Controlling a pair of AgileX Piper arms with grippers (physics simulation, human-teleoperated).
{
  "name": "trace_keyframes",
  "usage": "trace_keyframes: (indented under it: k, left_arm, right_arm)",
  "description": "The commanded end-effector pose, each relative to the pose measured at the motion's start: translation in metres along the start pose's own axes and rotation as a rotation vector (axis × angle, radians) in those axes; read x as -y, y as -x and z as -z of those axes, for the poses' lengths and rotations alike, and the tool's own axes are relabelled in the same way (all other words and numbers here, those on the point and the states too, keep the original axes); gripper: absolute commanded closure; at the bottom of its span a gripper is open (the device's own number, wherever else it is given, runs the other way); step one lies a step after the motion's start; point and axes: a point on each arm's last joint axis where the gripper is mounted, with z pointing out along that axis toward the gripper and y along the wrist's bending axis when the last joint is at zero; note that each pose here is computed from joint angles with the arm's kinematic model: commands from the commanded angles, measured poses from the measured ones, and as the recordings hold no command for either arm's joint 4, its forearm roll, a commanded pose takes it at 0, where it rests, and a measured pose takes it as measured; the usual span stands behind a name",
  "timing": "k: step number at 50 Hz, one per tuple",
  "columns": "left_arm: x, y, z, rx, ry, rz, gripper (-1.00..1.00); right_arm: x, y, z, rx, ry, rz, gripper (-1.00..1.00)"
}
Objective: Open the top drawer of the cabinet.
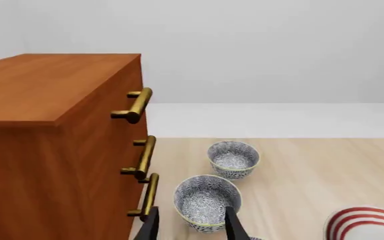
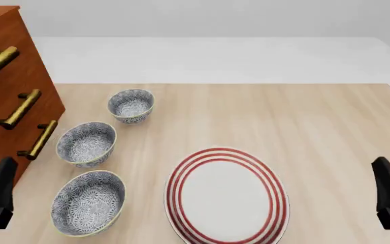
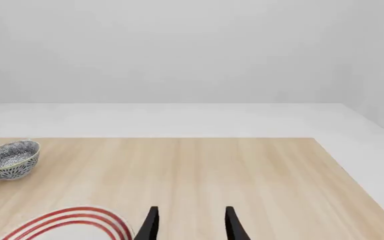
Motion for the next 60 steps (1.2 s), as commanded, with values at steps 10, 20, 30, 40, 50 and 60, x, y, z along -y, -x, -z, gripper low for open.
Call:
trace_keyframes:
  k: [10,20,30,40,50,60]
  left_arm:
    - [-0.003,0.004,0.000,0.019,0.055,-0.035,-1.00]
    - [-0.007,0.013,0.002,0.107,0.136,-0.140,-1.00]
    - [-0.007,0.027,0.004,0.182,0.159,-0.249,-1.00]
    - [-0.007,0.030,0.004,0.184,0.174,-0.362,-1.00]
    - [-0.008,0.033,0.001,0.171,0.198,-0.498,-1.00]
    - [-0.011,0.039,-0.005,0.162,0.241,-0.629,-1.00]
  right_arm:
    - [0.000,0.001,0.000,-0.001,0.000,0.000,-1.00]
    - [0.000,0.001,0.000,-0.001,0.000,0.000,-1.00]
    - [0.000,0.001,0.000,-0.001,0.000,0.000,-1.00]
    - [0.000,0.001,0.000,-0.001,0.000,0.000,-1.00]
    - [0.000,0.001,0.000,-0.001,0.000,0.000,-1.00]
    - [0.000,0.001,0.000,-0.001,0.000,0.000,-1.00]
